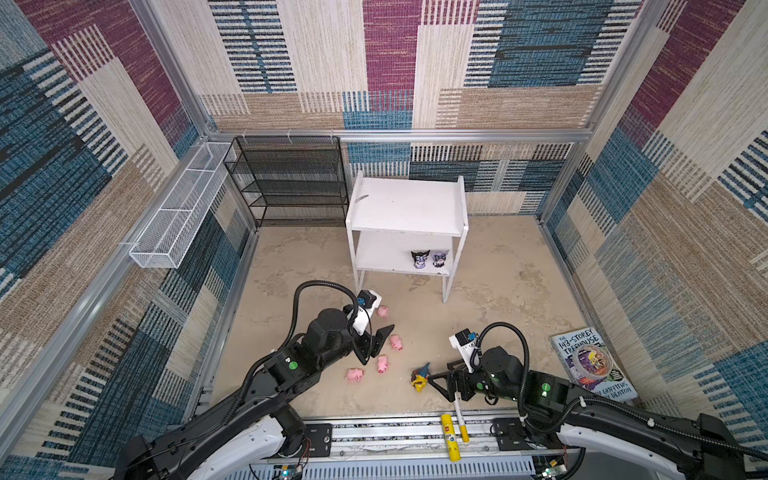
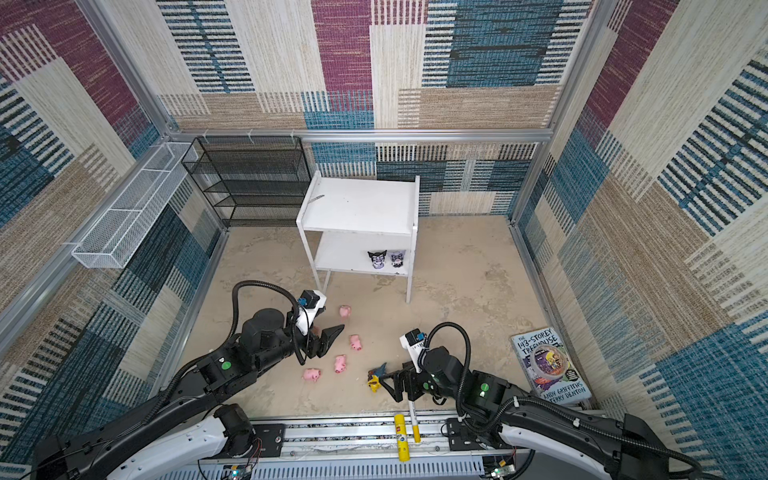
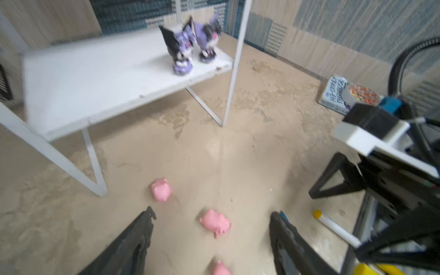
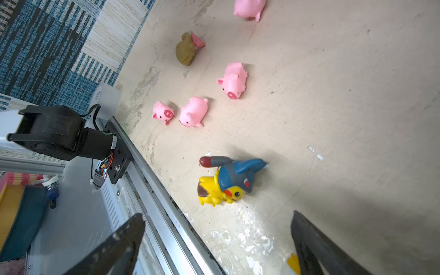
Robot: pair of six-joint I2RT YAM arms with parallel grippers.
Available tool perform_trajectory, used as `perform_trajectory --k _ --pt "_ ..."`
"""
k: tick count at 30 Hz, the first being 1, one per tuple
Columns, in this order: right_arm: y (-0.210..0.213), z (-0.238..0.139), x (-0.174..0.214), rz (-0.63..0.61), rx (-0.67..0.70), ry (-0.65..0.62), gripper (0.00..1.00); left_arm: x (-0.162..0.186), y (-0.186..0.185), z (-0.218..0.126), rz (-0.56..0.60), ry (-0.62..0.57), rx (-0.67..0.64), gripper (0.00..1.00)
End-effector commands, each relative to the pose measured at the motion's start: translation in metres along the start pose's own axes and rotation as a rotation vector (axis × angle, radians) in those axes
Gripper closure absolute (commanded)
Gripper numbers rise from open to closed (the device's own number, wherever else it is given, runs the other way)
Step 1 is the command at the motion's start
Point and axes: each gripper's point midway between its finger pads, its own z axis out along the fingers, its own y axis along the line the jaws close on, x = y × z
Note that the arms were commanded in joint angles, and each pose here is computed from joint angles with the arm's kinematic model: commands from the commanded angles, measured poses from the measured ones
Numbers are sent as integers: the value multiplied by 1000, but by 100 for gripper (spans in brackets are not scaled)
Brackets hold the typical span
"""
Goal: Place and organize the plastic toys onto the shelf
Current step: 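Withdraw the left gripper from the shelf and lower it onto the Pikachu figure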
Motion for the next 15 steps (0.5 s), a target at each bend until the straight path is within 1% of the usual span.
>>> perform_trajectory --k 1,4,7,10,12,15 --pt "-2 -2 0 41 14 -1 3 32 -17 3 -77 97 50 24" --pt "-16 -2 1 97 91 -3 2 58 -41 8 -78 185 134 29" --pt "-27 -2 5 144 165 27 3 78 -65 12 -31 255 199 32" --pt "-36 -4 6 170 227 33 3 91 -80 19 30 297 227 35" --pt "-42 -8 3 194 267 11 4 96 -88 25 64 326 236 38" --pt "-47 -14 -1 223 298 -23 4 101 -96 35 81 346 243 40"
